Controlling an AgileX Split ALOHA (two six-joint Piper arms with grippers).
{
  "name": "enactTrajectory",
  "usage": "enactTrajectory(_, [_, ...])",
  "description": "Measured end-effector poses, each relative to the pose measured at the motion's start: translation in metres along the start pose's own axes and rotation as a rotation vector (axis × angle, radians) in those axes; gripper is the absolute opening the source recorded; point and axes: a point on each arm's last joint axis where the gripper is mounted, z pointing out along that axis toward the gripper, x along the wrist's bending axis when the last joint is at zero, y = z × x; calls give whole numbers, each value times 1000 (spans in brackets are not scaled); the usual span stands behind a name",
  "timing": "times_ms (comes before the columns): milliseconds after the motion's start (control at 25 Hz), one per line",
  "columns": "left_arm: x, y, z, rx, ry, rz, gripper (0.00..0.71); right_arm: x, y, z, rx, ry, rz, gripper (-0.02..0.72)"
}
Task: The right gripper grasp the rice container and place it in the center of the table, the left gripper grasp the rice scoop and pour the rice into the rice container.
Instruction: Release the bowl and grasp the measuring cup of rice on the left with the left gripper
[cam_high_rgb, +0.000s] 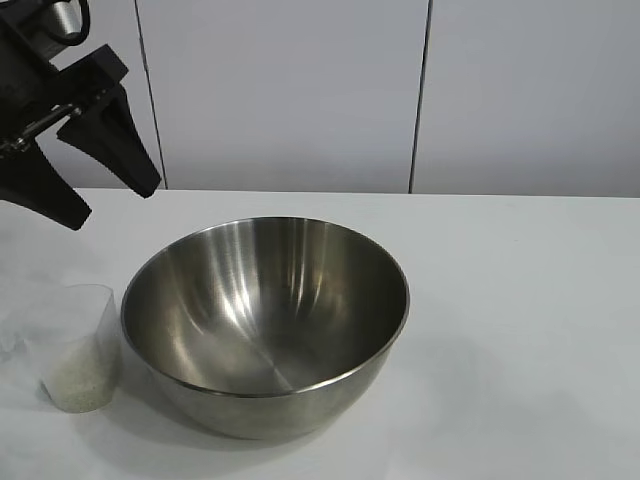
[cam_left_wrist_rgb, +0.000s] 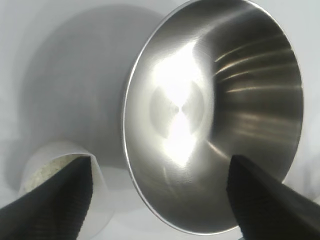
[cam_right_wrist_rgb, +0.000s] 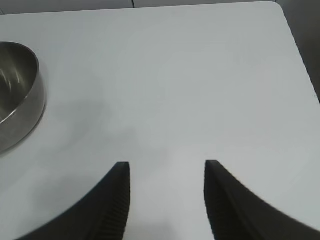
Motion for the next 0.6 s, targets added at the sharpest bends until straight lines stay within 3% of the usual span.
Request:
enactTrajectory(200, [4,9,-1,-102,43,-1,542,0,0,0,-1,0,0,316])
enactTrajectory(360, [10,23,-4,-252,117,17,542,0,0,0,-2,-1,0,316])
enactTrajectory(480, [10,32,-19,-384,190,81,542,0,0,0,-2,-1,0,316])
enactTrajectory(600, [0,36,-48,-522,245,148,542,0,0,0,-2,-1,0,316])
